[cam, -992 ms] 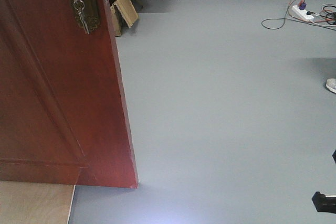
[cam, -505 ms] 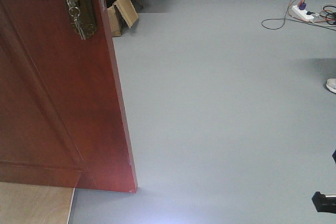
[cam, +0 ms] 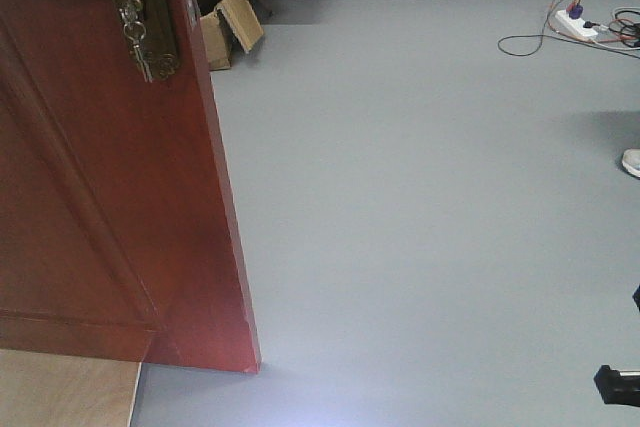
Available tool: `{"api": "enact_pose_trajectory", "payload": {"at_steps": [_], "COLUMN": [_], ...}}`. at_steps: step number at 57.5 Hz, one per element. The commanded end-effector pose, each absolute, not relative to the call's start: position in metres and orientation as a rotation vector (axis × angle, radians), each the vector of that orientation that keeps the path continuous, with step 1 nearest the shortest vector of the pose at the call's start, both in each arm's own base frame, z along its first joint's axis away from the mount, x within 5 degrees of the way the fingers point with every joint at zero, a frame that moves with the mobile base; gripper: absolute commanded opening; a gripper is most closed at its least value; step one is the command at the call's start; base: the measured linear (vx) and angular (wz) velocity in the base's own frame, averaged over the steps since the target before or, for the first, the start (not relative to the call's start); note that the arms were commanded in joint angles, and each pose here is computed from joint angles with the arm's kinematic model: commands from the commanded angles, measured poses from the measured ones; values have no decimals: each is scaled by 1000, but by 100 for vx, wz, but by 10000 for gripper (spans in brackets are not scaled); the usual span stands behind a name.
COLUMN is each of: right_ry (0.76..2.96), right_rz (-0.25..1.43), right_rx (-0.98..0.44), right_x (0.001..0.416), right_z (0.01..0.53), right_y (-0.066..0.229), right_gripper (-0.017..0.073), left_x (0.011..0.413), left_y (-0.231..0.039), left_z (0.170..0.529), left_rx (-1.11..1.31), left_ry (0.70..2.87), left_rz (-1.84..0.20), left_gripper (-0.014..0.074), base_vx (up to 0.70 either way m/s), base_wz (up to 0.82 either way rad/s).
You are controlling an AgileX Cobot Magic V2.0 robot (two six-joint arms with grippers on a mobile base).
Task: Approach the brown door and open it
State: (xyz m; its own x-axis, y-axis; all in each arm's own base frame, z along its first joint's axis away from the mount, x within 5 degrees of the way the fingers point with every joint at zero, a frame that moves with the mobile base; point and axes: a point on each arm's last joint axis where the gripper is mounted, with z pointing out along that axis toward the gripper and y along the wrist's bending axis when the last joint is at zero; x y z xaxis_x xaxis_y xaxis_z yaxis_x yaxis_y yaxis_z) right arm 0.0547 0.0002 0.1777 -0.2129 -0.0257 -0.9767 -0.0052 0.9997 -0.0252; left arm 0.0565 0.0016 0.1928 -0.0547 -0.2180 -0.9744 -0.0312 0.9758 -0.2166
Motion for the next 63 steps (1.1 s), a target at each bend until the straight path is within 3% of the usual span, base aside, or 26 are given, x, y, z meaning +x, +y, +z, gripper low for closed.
{"api": "enact_pose_trajectory", "payload": {"at_steps": [1, 63], "right_ry": [1719, 1719], "right_rz": [-32, -32], "right_rx": [-28, -28], "right_x": [57, 57], "right_z": [183, 183], "right_y": [0, 0], "right_gripper": [0, 0], "left_x": [55, 55], "left_y": [1, 1], "left_z": [207, 207], "left_rx": [-132, -99], "left_ry": [1517, 1521], "left_rz": [-117, -85], "left_gripper": [-4, -4], "base_vx": [0, 0], "base_wz": [0, 0]}}
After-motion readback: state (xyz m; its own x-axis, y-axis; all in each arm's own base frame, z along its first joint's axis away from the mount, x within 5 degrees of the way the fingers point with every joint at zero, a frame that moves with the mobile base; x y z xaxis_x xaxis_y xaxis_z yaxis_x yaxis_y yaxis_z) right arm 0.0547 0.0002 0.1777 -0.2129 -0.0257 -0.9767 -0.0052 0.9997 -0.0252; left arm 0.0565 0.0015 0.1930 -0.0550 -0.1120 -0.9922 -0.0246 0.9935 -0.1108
